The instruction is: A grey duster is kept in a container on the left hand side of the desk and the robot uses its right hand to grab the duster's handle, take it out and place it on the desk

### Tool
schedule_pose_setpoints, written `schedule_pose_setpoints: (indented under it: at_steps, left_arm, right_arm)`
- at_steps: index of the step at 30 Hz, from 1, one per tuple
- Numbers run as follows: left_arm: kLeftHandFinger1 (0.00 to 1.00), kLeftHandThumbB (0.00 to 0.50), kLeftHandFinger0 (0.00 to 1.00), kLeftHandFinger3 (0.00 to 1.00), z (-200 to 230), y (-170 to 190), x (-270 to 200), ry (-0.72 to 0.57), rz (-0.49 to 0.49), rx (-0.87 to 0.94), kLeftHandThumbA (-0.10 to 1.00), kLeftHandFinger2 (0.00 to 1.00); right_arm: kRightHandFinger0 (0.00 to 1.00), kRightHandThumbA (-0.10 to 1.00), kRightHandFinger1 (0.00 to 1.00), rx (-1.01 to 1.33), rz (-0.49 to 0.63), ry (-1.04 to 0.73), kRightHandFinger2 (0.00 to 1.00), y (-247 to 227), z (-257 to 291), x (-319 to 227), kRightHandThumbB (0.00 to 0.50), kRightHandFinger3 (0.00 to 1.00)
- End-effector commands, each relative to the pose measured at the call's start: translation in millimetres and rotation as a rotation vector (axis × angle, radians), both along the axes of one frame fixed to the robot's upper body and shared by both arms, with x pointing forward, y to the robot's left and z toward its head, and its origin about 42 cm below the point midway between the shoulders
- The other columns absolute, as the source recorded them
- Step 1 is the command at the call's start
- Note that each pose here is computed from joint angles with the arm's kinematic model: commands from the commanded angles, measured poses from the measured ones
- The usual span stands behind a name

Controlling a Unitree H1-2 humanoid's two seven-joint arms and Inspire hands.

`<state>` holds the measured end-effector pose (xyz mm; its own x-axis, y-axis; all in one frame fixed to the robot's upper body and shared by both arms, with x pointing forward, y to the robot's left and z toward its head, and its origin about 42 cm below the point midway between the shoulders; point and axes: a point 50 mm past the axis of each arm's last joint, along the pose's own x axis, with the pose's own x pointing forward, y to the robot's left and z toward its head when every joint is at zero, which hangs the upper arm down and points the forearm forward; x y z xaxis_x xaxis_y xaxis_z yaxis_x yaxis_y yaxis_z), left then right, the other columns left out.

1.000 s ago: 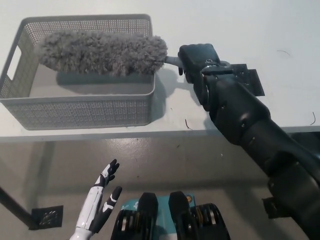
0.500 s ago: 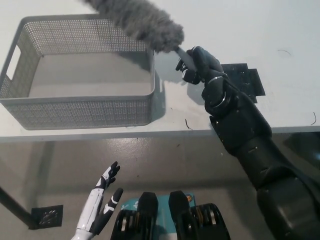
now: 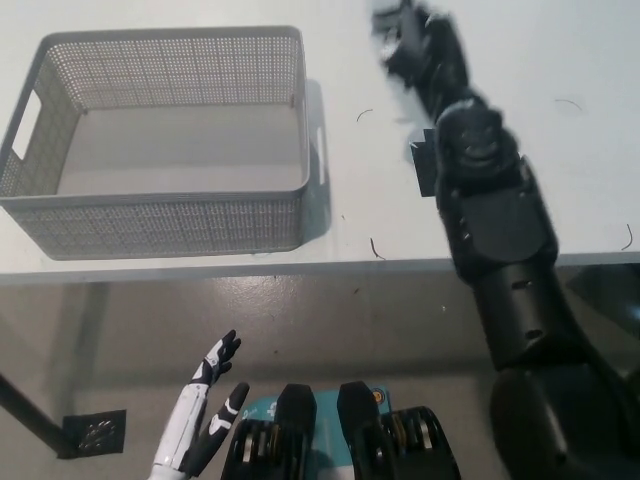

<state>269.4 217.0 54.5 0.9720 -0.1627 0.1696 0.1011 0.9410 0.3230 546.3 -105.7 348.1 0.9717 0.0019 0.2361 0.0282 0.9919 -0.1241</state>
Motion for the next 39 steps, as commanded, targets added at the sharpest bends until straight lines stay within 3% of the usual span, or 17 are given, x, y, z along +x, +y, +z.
schedule_pose_setpoints:
  at_steps: [1,7,10,11,15,18,21,23,25,32,34,35,39]
  left_arm:
    - [1.0,0.127,1.0,1.0,10.6,0.1,-1.3,-0.051,-0.036,0.002,0.92,1.0]
    - [1.0,0.121,1.0,1.0,11.8,5.5,-2.5,-0.059,-0.028,0.005,0.92,1.0]
    - [1.0,0.112,1.0,1.0,10.8,7.9,-5.9,-0.058,-0.021,0.007,0.92,1.0]
    - [1.0,0.106,1.0,1.0,10.7,8.2,-8.2,-0.055,-0.018,0.011,0.92,1.0]
    - [1.0,0.107,1.0,1.0,8.9,9.7,-12.5,-0.049,-0.007,0.006,0.92,1.0]
    - [1.0,0.114,1.0,1.0,9.2,13.1,-14.0,-0.047,0.0,0.004,0.92,1.0]
    - [1.0,0.106,1.0,1.0,10.5,14.9,-13.3,-0.052,0.002,0.006,0.91,1.0]
    - [1.0,0.108,1.0,1.0,10.6,15.8,-12.1,-0.055,0.001,0.006,0.91,1.0]
    - [1.0,0.109,1.0,1.0,10.5,16.3,-12.5,-0.051,0.0,0.009,0.91,1.0]
    - [1.0,0.106,1.0,1.0,9.1,16.1,-14.1,-0.045,-0.001,0.011,0.91,1.0]
    - [1.0,0.112,1.0,1.0,8.9,16.5,-13.9,-0.046,-0.002,0.01,0.91,1.0]
    - [1.0,0.113,1.0,1.0,9.4,16.6,-14.0,-0.048,-0.001,0.01,0.91,1.0]
    - [1.0,0.101,1.0,1.0,12.1,18.0,-12.8,-0.055,-0.001,0.015,0.9,1.0]
  right_arm:
    - [0.0,-0.1,0.13,-0.015,-0.08,-0.228,0.47,-19.5,58.8,-2.5,0.125,0.43]
    - [0.0,-0.1,0.15,-0.232,-0.138,-0.23,0.49,-60.5,35.8,0.0,0.164,0.36]
    - [0.0,-0.1,0.19,-0.322,-0.141,-0.191,0.57,-77.0,20.4,-0.6,0.152,0.43]
    - [0.0,-0.1,0.12,-0.376,-0.153,-0.182,0.51,-86.0,10.0,-1.4,0.153,0.43]
    - [0.0,-0.1,0.16,-0.526,-0.172,-0.145,0.62,-110.9,-23.2,-0.5,0.162,0.64]
    - [0.0,-0.1,0.21,-0.636,-0.177,-0.121,0.67,-125.9,-42.5,0.8,0.157,0.72]
    - [0.0,-0.1,0.21,-0.697,-0.177,-0.132,0.67,-142.4,-55.5,0.0,0.154,0.71]
    - [0.0,-0.1,0.24,-0.754,-0.194,-0.171,0.7,-155.1,-62.8,-0.9,0.182,0.74]
    - [0.0,-0.1,0.27,-0.805,-0.195,-0.171,0.73,-164.1,-68.3,-0.8,0.155,0.75]
    - [0.0,-0.1,0.35,-1.079,-0.185,-0.192,0.78,-184.0,-76.1,-4.3,0.174,0.78]
    - [0.0,-0.1,0.42,-1.147,-0.177,-0.202,0.86,-187.4,-76.2,-4.6,0.155,0.85]
    - [0.0,-0.1,0.44,-1.164,-0.174,-0.212,0.88,-187.8,-74.6,-4.3,0.172,0.87]
    - [0.0,-0.1,0.46,-1.233,-0.175,-0.235,0.9,-191.6,-71.2,-3.3,0.169,0.86]
